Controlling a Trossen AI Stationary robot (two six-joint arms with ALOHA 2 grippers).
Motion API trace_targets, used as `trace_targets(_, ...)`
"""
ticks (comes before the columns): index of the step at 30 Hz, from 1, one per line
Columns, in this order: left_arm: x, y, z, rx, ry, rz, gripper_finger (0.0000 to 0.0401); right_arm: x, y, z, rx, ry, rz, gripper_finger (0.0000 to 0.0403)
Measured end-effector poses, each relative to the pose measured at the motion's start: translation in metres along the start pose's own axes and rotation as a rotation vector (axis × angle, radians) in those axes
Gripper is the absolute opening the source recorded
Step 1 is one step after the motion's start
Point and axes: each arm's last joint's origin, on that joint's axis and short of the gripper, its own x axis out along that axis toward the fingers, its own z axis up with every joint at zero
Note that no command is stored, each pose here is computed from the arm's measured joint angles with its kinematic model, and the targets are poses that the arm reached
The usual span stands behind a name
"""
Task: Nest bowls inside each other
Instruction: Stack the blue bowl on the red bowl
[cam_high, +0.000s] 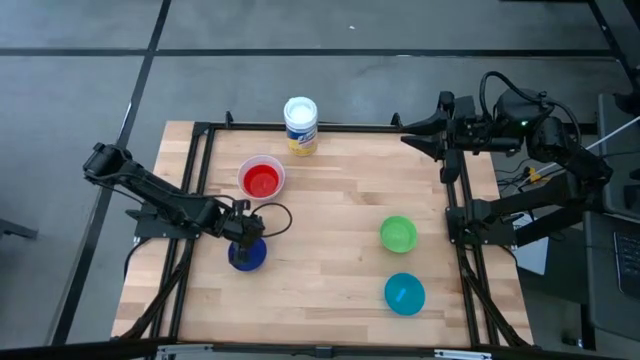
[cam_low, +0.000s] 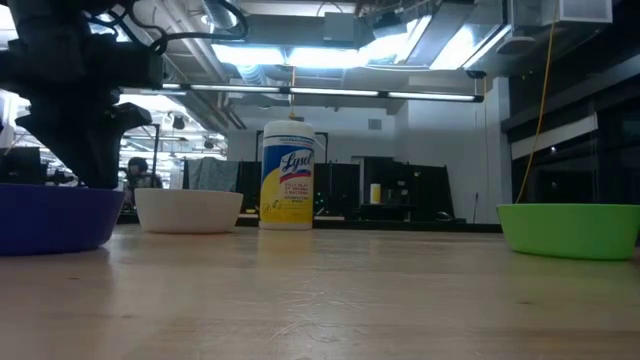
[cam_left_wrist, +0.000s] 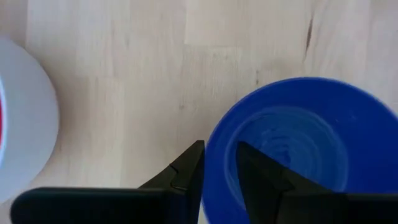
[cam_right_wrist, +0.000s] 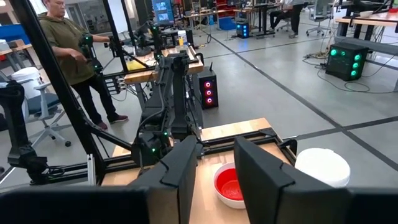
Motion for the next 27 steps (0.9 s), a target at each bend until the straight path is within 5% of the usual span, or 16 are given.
trace_targets(9,0.002,0.012,0.002,-0.016,0.011,0.051,0.0088,0.0,0.0,0.0,-0.001,0.0,0.0,0.0114)
trace_targets(27,-0.004,0.006,0.011,-0.09,0.015,-0.088,0.0088,0.0,0.0,0.0,-0.001,0.001,0.0,0.0115)
